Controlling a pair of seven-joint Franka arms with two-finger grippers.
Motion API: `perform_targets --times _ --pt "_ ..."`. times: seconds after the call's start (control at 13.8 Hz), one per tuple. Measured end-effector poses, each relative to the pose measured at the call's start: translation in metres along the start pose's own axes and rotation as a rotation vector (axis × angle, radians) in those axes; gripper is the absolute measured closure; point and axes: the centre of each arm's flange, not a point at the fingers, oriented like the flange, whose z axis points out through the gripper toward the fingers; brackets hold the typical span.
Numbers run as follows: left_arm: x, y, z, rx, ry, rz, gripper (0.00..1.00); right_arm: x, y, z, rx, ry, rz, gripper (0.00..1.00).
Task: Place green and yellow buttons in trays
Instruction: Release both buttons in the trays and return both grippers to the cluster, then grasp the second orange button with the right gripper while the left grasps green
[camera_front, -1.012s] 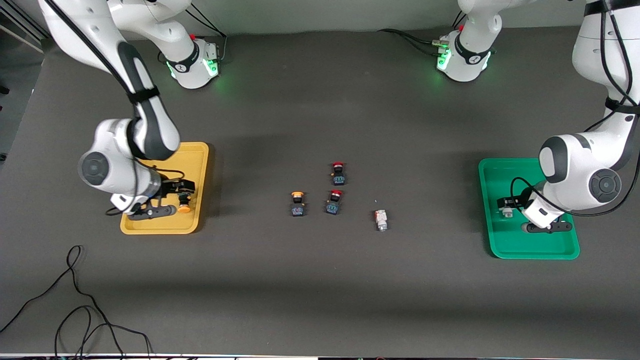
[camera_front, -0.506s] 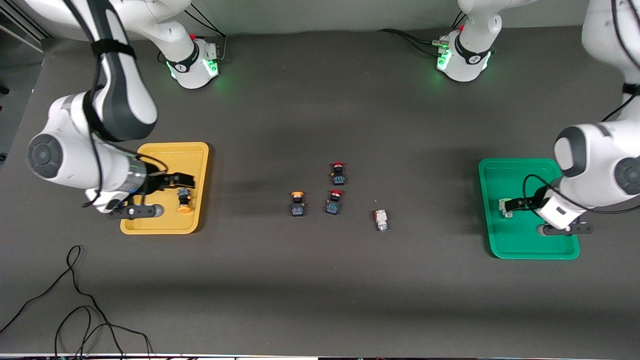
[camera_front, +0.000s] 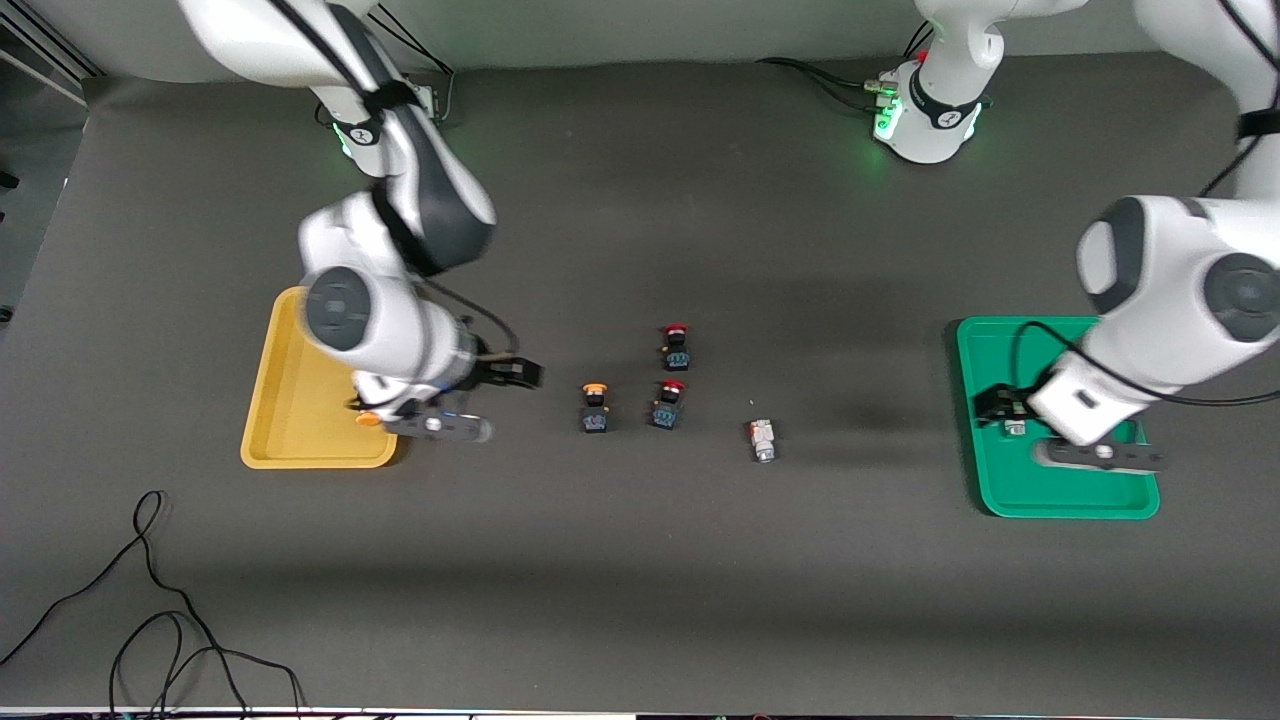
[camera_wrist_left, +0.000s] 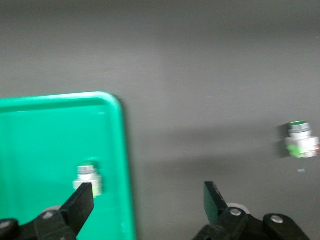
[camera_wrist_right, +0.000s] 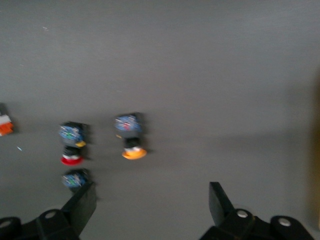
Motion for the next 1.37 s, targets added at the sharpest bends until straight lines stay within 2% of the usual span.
perform_targets --times 0.22,0.51,0.87,0.94,1.23,1.37 --pt "-0.013 0.087 0.009 -0.007 -0.015 -0.070 0.02 -0.004 -0.028 0.067 -0.002 0.016 -0.009 0.00" --pt "-0.030 0.168 0.028 -0.015 -0.026 -0.161 0.02 -0.009 -0.045 0.145 -0.021 0.060 -0.003 0.01" --pt "-0.050 0.244 0.049 -0.015 -0.040 -0.232 0.02 -0.012 -0.051 0.189 -0.032 0.091 -0.002 0.05" --pt "-0.051 0.251 0.056 -0.004 -0.043 -0.231 0.02 -0.011 -0.050 0.189 -0.034 0.092 0.000 0.13" --pt "-0.052 0.257 0.104 0.034 -0.054 -0.211 0.02 -0.012 -0.053 0.187 -0.030 0.096 -0.004 0.56" --pt "-0.053 0.258 0.134 0.037 -0.070 -0.215 0.02 -0.011 -0.057 0.182 -0.022 0.104 -0.008 0.58"
